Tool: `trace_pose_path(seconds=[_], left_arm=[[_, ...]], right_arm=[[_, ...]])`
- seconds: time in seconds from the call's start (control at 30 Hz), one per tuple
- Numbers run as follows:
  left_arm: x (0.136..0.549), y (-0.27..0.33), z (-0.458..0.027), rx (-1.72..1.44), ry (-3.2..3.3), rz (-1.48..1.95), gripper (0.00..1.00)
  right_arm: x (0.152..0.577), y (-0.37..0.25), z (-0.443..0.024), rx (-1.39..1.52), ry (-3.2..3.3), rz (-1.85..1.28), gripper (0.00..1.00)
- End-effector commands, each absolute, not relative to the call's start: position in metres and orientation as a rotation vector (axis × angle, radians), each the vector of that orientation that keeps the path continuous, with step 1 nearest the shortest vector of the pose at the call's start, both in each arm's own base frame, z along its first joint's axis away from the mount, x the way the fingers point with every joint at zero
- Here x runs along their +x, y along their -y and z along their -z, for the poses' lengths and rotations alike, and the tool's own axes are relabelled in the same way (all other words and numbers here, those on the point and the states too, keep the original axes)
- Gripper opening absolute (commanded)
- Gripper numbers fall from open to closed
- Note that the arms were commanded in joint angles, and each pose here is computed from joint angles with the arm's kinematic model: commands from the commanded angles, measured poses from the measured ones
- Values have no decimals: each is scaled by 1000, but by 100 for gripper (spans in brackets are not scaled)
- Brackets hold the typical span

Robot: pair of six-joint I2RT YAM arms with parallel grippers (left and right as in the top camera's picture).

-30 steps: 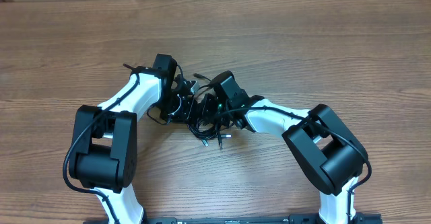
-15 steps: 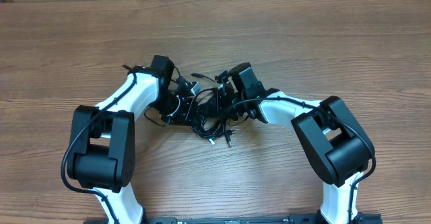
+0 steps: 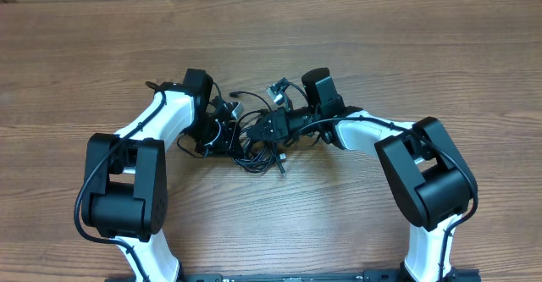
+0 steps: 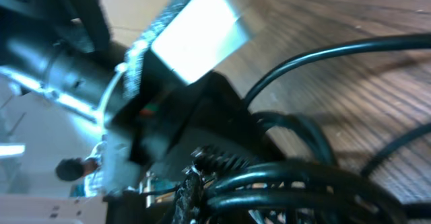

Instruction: Untangle cables

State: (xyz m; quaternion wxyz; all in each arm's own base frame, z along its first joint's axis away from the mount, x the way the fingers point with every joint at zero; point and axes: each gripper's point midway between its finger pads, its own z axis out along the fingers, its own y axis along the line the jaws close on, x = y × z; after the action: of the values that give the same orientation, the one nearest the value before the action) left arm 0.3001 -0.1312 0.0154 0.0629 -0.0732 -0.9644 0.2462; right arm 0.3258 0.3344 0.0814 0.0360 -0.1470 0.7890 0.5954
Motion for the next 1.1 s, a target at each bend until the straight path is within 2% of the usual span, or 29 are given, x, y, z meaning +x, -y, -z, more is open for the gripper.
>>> trace_pose_path(seconds=[0.0, 0.13, 0.4, 0.67, 0.8, 0.9, 1.07], left_arm=[[298, 101, 1, -149, 2953, -467, 8], [298, 101, 1, -149, 2954, -468, 4], [299, 102, 1, -164, 2954, -479, 4], [299, 103, 1, -166, 2956, -484, 4], [298, 125, -10, -379, 2921, -708, 4], [302, 144, -28, -566, 2886, -927, 4], [315, 156, -57, -788, 2896, -1083, 4]], right_arm=[[322, -325, -124, -599, -2260, -1977, 4], [333, -313, -134, -486, -2282, -2046, 4], [362, -296, -156, -182, -2324, -2141, 4], [360, -301, -161, -208, -2311, -2154, 4], [349, -307, -157, -238, -2341, -2175, 4], [344, -307, -160, -285, -2336, -2201, 11], [346, -300, -154, -309, -2320, -2172, 20]])
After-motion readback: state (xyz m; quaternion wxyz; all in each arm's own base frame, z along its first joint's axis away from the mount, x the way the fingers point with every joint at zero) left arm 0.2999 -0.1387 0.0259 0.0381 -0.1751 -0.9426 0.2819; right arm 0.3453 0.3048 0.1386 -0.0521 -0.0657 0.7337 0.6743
